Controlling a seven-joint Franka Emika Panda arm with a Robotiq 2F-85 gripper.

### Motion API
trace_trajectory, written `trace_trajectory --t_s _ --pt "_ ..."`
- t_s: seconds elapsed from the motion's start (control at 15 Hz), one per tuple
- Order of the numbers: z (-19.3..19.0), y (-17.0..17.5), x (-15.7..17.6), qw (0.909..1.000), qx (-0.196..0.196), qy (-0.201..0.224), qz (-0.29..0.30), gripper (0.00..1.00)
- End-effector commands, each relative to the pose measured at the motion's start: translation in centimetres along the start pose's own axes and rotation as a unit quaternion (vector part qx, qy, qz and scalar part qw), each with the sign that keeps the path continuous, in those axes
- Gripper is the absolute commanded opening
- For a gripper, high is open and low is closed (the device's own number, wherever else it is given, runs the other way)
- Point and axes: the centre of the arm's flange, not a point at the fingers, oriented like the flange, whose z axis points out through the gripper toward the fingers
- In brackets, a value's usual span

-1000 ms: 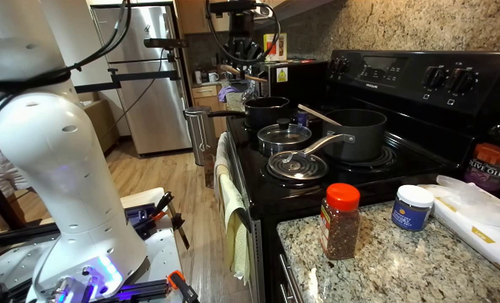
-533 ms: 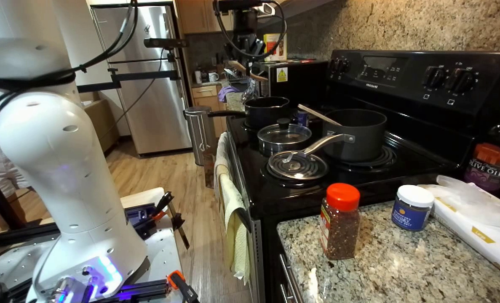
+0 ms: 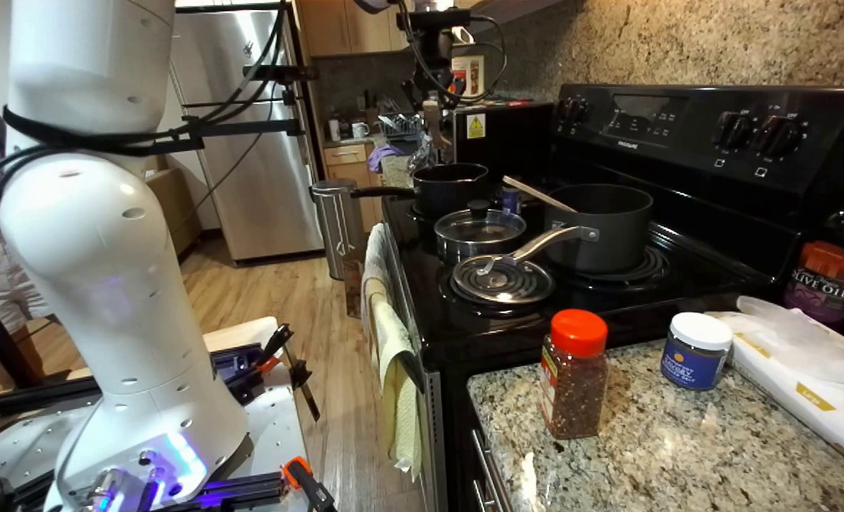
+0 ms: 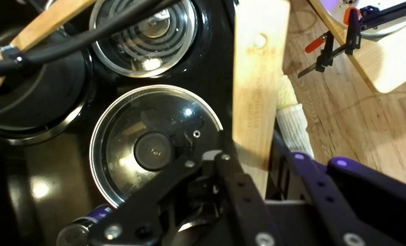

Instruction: Pick up the wooden spoon from the container on the right and put it inside the pot on the left side of the stove

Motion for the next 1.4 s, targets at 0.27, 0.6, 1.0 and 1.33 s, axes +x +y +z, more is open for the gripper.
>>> trace_trajectory --t_s 0.27,0.6,1.0,1.33 --pt "-1.5 1.7 8.8 0.9969 -0.033 -0.020 -0.068 0.07" --pt "-0.5 2.3 12.1 0.9958 -0.045 -0.037 -0.071 0.07" --pt "1.3 3.1 15.0 0.9933 -0.063 -0.048 -0.084 0.07" --pt "2.1 3.3 16.4 0.9909 -0.072 -0.050 -0.102 0.07"
